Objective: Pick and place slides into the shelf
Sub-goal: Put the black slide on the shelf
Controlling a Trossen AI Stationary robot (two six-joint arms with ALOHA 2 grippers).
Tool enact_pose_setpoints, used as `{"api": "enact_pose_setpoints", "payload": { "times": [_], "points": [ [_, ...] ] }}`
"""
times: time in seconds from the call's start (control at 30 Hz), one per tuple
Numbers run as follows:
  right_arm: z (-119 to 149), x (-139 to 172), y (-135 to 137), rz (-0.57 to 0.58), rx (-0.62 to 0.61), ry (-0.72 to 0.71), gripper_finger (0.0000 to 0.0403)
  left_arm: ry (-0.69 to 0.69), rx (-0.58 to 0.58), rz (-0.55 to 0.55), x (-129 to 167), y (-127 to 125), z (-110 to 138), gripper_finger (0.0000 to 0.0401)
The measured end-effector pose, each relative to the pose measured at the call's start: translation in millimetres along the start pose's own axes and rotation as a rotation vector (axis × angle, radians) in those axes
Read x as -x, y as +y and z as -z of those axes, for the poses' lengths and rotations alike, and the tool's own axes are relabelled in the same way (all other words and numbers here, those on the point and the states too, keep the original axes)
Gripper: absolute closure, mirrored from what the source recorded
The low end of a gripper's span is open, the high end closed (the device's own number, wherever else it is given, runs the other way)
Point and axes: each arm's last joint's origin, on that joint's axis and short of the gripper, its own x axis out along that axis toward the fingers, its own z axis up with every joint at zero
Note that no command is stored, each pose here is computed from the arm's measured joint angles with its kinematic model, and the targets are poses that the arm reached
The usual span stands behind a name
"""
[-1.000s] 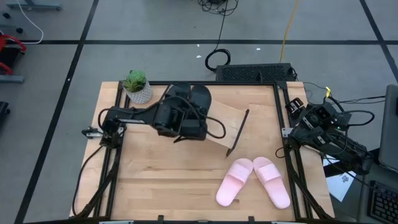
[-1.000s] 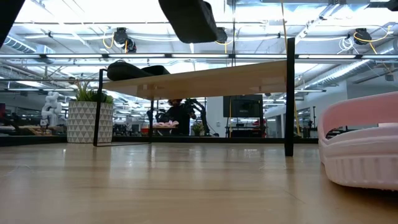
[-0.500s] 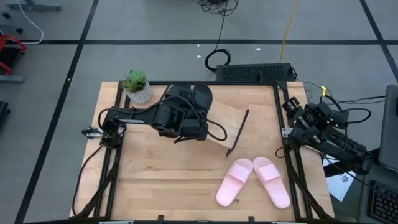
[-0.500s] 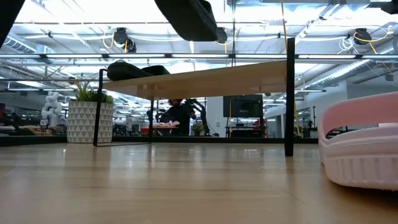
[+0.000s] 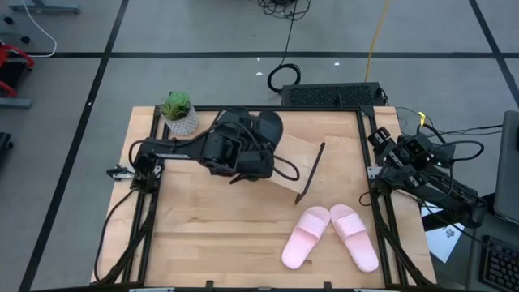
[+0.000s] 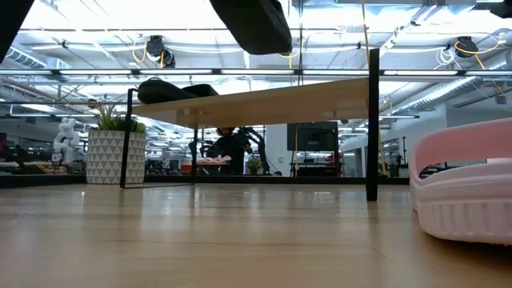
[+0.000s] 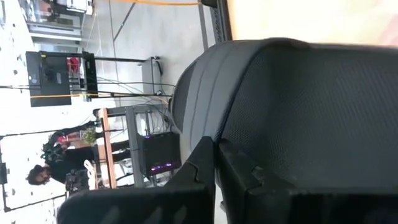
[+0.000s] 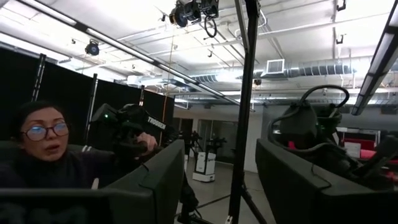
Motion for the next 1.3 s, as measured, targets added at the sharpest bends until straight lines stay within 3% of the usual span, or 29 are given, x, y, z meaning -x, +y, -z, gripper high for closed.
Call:
{"api": "enact_pose_setpoints", "payload": {
  "times": [0.33, 0.7, 0.93, 1.1, 1.3],
  "points": [
    [-0.2, 0.0, 0.3, -0.002, -0.002, -0.001, 0.0216, 0.004, 0.011, 0.035, -3.2, 1.1, 2.0, 0.0401],
    [-0.2, 0.0, 0.3, -0.002, -0.012, -0.002, 0.0216, -0.031, 0.100, 0.081, -8.1, -4.7, -3.6, 0.0401],
    [-0.2, 0.0, 0.3, -0.002, -0.027, -0.001, 0.0216, -0.040, -0.030, 0.070, -39.2, -39.1, -18.4, 0.0401],
    [-0.2, 0.0, 0.3, -0.002, -0.037, -0.001, 0.0216, -0.053, 0.016, 0.110, -46.2, -34.8, -12.5, 0.0401],
    [-0.2, 0.0, 0.4, -0.004, -0.039, 0.001, 0.0216, -0.139, 0.113, 0.101, -33.4, -19.6, 13.1, 0.0401]
  ]
}}
